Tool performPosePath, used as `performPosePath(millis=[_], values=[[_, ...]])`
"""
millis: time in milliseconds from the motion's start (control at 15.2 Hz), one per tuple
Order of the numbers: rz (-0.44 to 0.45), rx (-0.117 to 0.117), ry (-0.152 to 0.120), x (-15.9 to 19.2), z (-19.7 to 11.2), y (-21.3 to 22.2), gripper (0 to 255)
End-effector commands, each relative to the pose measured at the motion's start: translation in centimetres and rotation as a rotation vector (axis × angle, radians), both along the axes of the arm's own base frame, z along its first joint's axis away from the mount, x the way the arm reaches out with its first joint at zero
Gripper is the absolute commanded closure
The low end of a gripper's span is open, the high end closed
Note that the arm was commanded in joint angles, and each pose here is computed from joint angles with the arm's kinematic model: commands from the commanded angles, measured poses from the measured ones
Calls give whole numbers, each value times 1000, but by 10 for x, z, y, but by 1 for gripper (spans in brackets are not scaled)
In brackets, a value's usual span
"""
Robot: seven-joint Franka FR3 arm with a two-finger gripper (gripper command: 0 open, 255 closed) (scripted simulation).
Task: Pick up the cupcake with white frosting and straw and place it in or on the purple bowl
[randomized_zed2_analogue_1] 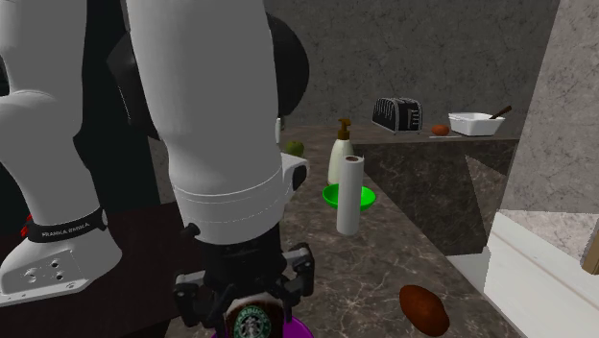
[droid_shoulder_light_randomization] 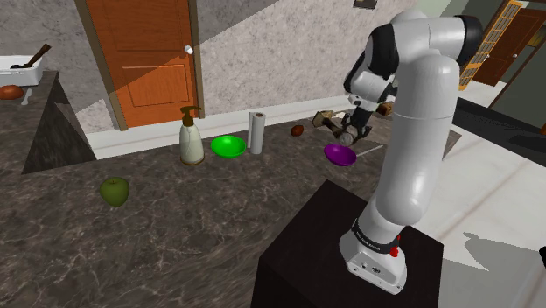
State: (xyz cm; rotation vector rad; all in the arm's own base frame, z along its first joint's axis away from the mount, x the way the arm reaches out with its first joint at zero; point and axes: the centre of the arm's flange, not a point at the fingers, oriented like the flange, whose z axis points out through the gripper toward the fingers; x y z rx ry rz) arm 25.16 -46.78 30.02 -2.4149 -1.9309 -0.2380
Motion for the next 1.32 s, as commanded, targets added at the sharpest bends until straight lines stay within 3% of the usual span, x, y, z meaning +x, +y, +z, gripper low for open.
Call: performPosePath(millis=[0,396,858,924,1254], values=[[0,0,-1,0,-10,0,255],[0,0,-1,0,-42,0,255],[0,0,-1,0,-42,0,255],[0,0,-1,0,-42,0,0],[0,0,-1,0,-42,0,0]])
